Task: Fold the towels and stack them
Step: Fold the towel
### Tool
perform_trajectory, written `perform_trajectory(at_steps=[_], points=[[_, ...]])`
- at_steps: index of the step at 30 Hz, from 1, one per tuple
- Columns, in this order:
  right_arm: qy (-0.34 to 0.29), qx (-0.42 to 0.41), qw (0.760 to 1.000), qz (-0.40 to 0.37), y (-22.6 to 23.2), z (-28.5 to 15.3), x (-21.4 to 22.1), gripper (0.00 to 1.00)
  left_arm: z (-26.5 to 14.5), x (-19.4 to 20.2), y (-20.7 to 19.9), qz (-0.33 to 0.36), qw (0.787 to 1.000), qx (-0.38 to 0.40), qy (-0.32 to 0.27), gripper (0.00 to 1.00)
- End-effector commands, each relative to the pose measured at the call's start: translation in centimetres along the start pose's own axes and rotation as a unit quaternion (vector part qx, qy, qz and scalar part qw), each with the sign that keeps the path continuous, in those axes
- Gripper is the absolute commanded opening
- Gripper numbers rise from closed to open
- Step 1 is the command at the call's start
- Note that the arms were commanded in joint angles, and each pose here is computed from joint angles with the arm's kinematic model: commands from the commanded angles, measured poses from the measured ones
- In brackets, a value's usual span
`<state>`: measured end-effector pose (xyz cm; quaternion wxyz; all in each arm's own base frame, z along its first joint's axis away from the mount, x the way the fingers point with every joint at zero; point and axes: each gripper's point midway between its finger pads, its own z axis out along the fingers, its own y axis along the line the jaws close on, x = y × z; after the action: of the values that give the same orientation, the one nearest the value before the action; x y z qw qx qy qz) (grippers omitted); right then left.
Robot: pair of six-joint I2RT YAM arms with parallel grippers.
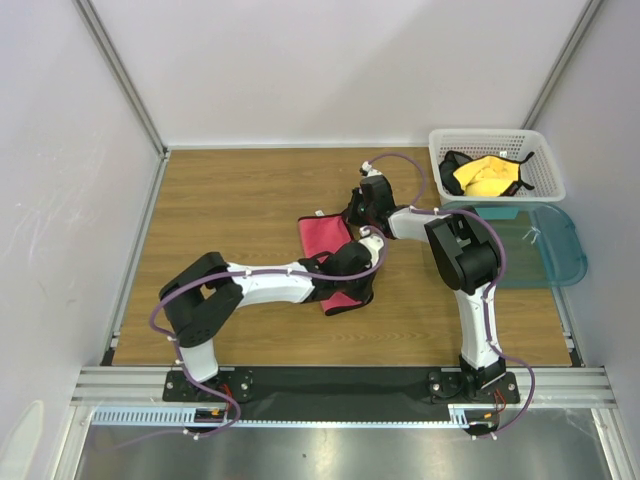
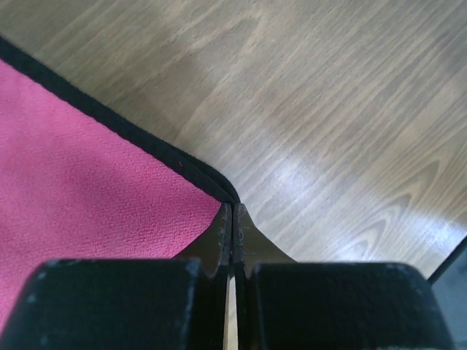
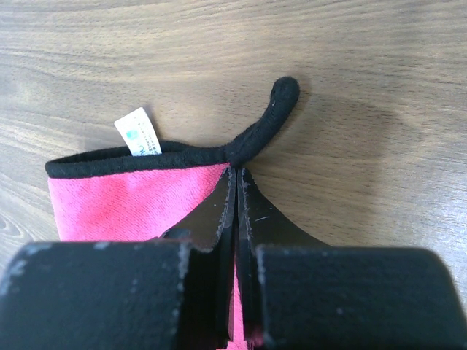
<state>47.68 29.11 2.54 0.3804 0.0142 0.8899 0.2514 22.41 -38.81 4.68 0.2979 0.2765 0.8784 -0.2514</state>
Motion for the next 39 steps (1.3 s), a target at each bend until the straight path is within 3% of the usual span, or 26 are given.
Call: perform_trajectory(at_steps=[1, 3, 6, 7, 9, 10, 13, 14, 15, 18, 21, 26, 29, 31, 34, 39], points=[[0.031, 0.039, 0.999, -0.001, -2.0, -0.4, 2.2, 0.0, 0.1, -1.0, -0.9, 0.005, 1.0, 0.009, -0.004, 0.02], [0.032, 0.039, 0.999, -0.004, -2.1, -0.4, 2.3, 0.0, 0.0, -0.9, -0.8, 0.004, 1.0, 0.007, -0.002, 0.06], [0.034, 0.037, 0.999, -0.004, -2.0, -0.4, 2.3, 0.0, -0.3, -1.1, -0.4, 0.008, 1.0, -0.005, -0.009, 0.25], [0.034, 0.036, 0.999, -0.005, -1.9, -0.4, 2.1, 0.0, -0.5, -1.1, -0.4, 0.01, 1.0, -0.005, -0.01, 0.37], [0.037, 0.03, 0.999, -0.006, -1.7, -0.5, 2.0, 0.03, -1.3, -1.7, -0.4, 0.014, 1.0, -0.006, -0.018, 0.48], [0.038, 0.026, 0.999, -0.01, -1.3, -0.7, 1.8, 0.07, -1.8, -2.0, -0.5, 0.016, 1.0, -0.007, -0.023, 0.59], [0.032, 0.011, 0.999, -0.02, -0.3, -1.3, 0.7, 0.26, -3.9, -3.2, -0.1, 0.017, 0.998, -0.018, -0.049, 0.75], [0.027, 0.002, 0.999, -0.022, 0.3, -1.7, -0.1, 0.31, -4.5, -3.0, 0.4, 0.018, 0.998, -0.028, -0.052, 0.77], [0.028, -0.005, 0.999, -0.024, 0.7, -1.9, -0.4, 0.45, -6.0, -3.9, 0.9, 0.015, 0.996, -0.043, -0.07, 0.79], [0.029, -0.023, 0.999, -0.03, 2.0, -3.2, -1.6, 0.61, -8.8, -4.1, 2.6, -0.006, 0.992, -0.08, -0.096, 0.84], [0.031, -0.049, 0.998, -0.032, 3.5, -5.2, -2.8, 0.7, -10.2, -2.5, 4.8, -0.057, 0.988, -0.102, -0.104, 0.84], [0.029, -0.041, 0.998, -0.037, 3.8, -8.4, -3.7, 0.73, -11.8, 1.0, 7.3, -0.15, 0.977, -0.099, -0.118, 0.8], [0.037, -0.019, 0.999, -0.034, 2.8, -10.4, -2.6, 0.74, -11.8, 1.8, 6.7, -0.158, 0.978, -0.064, -0.12, 0.74], [0.046, -0.015, 0.999, -0.026, 2.2, -11.8, -1.3, 0.72, -11.6, 2.1, 6.1, -0.157, 0.98, -0.045, -0.116, 0.64], [0.072, -0.024, 0.997, -0.005, 1.6, -13.0, 1.6, 0.63, -10.9, 2.1, 5.7, -0.16, 0.98, -0.033, -0.116, 0.54], [0.098, -0.064, 0.993, 0.021, 2.0, -14.9, 5.1, 0.35, -10.5, 0.9, 4.4, -0.148, 0.981, 0.002, -0.125, 0.43]])
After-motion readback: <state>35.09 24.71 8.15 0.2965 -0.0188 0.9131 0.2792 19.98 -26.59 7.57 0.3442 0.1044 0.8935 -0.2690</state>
